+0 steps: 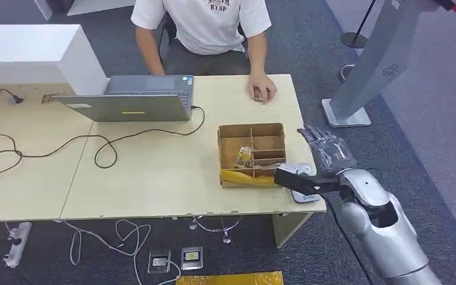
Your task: Pass the card to the sensor for recognition and then transmit it.
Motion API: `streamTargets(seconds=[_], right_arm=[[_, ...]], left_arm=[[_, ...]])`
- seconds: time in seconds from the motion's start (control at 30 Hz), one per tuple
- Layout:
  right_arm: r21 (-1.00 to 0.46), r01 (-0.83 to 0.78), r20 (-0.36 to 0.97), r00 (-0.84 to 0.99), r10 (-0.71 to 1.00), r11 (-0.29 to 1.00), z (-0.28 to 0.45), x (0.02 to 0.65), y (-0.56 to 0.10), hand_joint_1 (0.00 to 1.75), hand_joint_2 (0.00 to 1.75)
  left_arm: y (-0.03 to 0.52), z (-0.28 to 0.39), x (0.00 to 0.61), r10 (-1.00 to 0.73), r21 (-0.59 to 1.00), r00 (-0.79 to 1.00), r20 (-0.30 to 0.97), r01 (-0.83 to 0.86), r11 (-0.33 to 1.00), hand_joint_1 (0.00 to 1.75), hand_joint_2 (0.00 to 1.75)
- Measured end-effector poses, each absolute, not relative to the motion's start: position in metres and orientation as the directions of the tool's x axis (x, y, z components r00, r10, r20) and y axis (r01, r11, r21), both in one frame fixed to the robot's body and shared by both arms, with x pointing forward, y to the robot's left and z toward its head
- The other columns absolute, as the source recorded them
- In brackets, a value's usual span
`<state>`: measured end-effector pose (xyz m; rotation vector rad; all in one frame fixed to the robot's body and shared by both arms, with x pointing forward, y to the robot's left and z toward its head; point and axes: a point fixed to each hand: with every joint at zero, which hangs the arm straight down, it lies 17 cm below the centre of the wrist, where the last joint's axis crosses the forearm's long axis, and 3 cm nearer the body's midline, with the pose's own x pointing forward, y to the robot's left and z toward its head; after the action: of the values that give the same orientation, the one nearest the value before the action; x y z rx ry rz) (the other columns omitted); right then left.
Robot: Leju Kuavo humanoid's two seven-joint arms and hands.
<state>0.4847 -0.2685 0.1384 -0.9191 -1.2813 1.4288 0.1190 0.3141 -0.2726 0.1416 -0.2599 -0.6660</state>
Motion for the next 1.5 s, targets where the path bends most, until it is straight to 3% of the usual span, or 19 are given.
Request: streamTargets(seconds=[0.93, 1.5], right_arm=[[-0.958, -0.231, 0.232, -0.270, 0.935, 0.171, 0.110, 0.484, -0.228, 0.00, 1.75], [-0.957, -0.211, 0.255, -0.301, 0.919, 0.197, 0.108, 0.492, -0.213, 0.00, 1.75]], left_arm=[[0.313, -0.273, 0.117, -0.653, 0.211, 0.734, 0.185, 0.619, 0.756, 0.00, 0.00], [0.309, -0.273, 0.118, -0.666, 0.222, 0.722, 0.187, 0.630, 0.745, 0.00, 0.00]])
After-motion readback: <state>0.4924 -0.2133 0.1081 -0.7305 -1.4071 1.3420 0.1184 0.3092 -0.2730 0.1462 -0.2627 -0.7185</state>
